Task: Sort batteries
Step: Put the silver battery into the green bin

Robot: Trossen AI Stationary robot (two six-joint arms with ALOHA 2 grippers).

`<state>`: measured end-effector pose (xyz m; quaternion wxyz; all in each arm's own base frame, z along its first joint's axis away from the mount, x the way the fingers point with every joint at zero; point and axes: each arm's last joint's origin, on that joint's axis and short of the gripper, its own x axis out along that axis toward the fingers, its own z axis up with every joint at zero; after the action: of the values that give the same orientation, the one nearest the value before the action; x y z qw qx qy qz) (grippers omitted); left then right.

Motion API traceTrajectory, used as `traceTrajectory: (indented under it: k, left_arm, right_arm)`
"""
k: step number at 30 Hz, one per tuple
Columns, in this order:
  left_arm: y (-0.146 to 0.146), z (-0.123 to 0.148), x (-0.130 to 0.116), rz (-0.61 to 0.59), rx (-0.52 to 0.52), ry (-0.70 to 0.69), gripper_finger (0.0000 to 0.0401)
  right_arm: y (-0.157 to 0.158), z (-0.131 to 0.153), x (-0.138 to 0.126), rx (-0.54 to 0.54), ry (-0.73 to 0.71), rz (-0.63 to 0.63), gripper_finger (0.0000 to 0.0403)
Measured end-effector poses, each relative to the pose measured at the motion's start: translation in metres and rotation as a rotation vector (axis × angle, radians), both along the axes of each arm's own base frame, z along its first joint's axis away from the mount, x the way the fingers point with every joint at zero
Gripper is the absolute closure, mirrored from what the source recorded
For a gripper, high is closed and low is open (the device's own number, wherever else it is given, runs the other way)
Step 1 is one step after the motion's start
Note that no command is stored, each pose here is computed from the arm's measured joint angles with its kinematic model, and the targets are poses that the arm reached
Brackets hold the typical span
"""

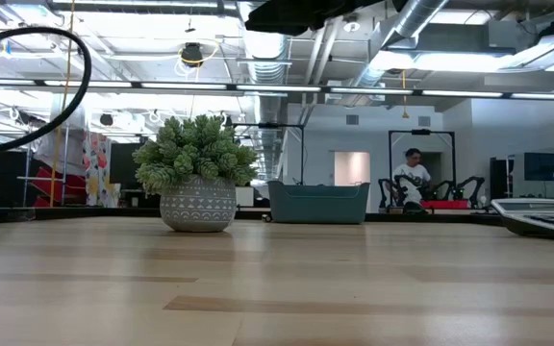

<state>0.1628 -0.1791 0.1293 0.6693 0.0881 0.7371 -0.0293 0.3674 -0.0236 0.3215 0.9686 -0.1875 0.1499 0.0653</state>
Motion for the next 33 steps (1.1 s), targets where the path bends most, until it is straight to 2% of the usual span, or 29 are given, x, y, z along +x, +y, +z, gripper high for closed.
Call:
traceTrajectory:
  k: [6, 9, 13, 19, 24, 28, 33]
  left_arm:
    - [-0.006, 0.01, 0.01, -0.008, 0.046, -0.105, 0.0363]
    - [-0.009, 0.015, 0.019, -0.007, 0.091, -0.214, 0.0363]
    - [-0.01, 0.026, 0.039, 0.022, 0.122, -0.403, 0.0363]
    - [-0.004, 0.036, 0.079, -0.003, 0.049, -0.605, 0.0363]
    - [0.005, 0.048, 0.113, -0.08, -0.001, -0.813, 0.0363]
    - [0.02, 0.063, 0.141, -0.128, 0.0, -1.011, 0.0363]
    - [0.044, 0.084, 0.169, -0.121, 0.033, -1.249, 0.0363]
  right_arm:
    - [0.001, 0.016, -0.008, -0.014, -0.066, 0.002, 0.0183]
    - [0.001, 0.032, -0.019, -0.023, -0.118, 0.003, 0.0183]
    - [0.004, 0.054, -0.037, -0.03, -0.188, 0.008, 0.0183]
    - [0.013, 0.08, -0.065, -0.02, -0.248, 0.012, 0.0183]
    - [0.03, 0.098, -0.094, -0.029, -0.271, -0.007, 0.0183]
    - [0.046, 0.113, -0.12, -0.024, -0.313, 0.007, 0.0183]
    - [0.064, 0.13, -0.151, 0.014, -0.388, -0.015, 0.0183]
